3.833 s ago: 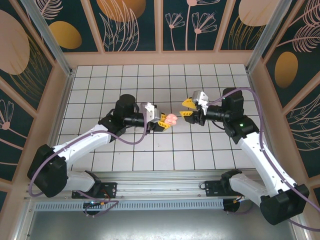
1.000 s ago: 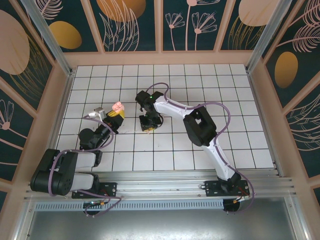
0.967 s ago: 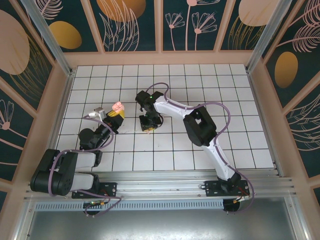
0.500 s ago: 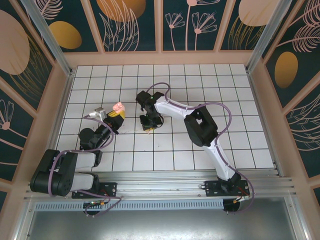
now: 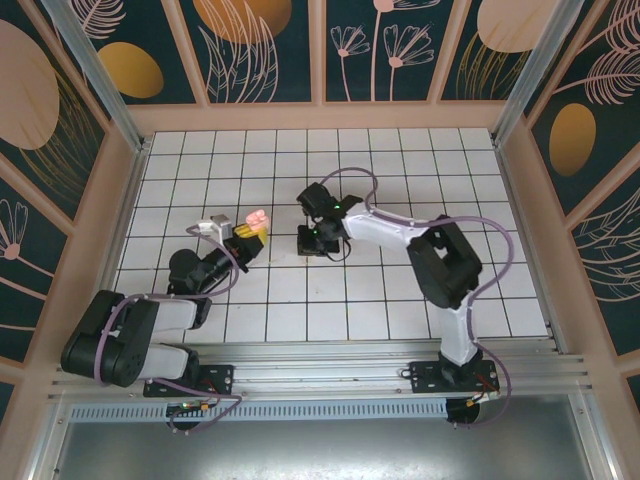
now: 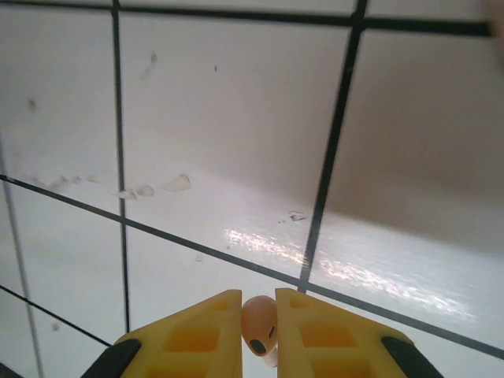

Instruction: Insert the wireless bluetooth earbuds into the charging case

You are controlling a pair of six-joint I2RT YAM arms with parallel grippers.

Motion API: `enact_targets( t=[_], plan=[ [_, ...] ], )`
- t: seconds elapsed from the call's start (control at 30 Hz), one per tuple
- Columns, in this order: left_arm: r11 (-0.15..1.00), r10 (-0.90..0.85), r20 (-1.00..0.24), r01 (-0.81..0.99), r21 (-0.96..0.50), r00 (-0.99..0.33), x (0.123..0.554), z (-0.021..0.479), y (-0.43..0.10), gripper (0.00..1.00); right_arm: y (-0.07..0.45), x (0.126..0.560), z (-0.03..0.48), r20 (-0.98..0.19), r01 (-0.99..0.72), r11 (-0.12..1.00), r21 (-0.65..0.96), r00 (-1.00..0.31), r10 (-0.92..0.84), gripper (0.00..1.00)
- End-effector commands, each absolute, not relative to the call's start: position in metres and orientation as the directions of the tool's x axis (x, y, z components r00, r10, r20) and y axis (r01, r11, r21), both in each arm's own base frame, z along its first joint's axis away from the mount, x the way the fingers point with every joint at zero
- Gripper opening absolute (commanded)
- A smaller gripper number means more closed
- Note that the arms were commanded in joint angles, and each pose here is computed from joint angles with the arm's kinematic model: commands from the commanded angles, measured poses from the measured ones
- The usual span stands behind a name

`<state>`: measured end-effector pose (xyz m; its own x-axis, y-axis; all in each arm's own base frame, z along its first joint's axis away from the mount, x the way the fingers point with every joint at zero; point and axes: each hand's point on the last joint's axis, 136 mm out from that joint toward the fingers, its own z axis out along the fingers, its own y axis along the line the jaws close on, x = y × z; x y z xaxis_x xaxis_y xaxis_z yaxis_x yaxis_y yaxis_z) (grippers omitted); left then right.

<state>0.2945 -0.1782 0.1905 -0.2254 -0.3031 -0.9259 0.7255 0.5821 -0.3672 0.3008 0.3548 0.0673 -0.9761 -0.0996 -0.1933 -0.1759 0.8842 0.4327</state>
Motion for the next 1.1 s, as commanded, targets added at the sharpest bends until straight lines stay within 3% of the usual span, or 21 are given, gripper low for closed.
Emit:
enact_targets(
  t=[0.0,0.27,0.73,1.07],
  plan=[
    [0.565,-0.257,-0.944,0.76,-0.321,-0.208,0.295,0.188,-0.192,0.1,0.352,0.325,0.108,-0.309,-0.142,0.821,0.552,-0.95,0.043,0.15],
    [0.509,-0.263,-0.939,0.795,-0.329,-0.221,0.308,0.187,-0.223,0.1,0.306,0.345,0.16,-0.417,-0.118,0.742,0.659,-0.879,0.231,0.15],
    [0.399,-0.254,-0.94,0.86,-0.318,-0.229,0.316,0.186,-0.279,0.09,0.299,0.345,0.237,-0.592,-0.282,0.682,0.675,-0.758,0.272,0.15],
    [0.441,-0.159,-0.985,0.888,-0.131,-0.067,0.311,0.189,-0.288,0.08,0.312,0.331,0.266,-0.68,-0.411,0.631,0.658,-0.684,0.264,0.15]
  ],
)
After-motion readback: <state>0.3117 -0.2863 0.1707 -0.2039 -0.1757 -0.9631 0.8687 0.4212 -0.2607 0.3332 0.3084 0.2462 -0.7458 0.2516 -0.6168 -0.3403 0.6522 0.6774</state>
